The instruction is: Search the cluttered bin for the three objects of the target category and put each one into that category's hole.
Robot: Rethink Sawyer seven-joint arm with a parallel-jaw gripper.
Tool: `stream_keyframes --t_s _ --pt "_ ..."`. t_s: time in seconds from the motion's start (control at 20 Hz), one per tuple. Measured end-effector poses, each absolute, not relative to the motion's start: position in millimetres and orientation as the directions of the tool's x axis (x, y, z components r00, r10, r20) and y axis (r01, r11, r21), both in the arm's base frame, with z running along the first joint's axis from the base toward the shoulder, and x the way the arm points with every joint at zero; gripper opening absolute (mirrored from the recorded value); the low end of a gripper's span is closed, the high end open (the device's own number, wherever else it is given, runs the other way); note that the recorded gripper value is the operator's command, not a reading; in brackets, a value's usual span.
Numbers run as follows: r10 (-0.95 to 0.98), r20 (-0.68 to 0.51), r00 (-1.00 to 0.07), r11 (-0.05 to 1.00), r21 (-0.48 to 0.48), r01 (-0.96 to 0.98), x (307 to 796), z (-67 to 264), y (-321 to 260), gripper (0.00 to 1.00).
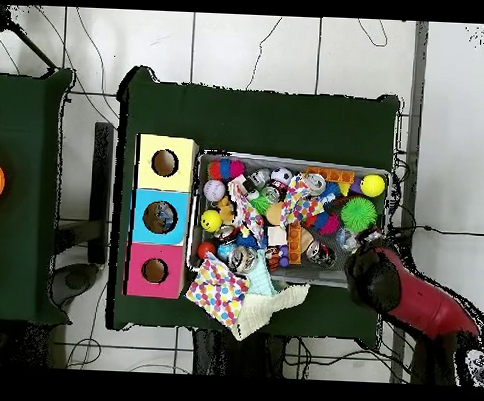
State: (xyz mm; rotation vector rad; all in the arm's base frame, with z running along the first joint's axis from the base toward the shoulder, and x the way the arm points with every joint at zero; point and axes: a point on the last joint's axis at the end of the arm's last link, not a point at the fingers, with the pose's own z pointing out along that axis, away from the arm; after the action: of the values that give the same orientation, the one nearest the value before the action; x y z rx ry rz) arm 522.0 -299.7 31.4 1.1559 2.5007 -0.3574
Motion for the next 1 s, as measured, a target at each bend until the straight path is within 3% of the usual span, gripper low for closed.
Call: stream_keyframes --t_s 1.0 --pt "0.721 -0.402 -0.564 0.628 0.035 0.778 543.7 27.4 -287.9 1.0"
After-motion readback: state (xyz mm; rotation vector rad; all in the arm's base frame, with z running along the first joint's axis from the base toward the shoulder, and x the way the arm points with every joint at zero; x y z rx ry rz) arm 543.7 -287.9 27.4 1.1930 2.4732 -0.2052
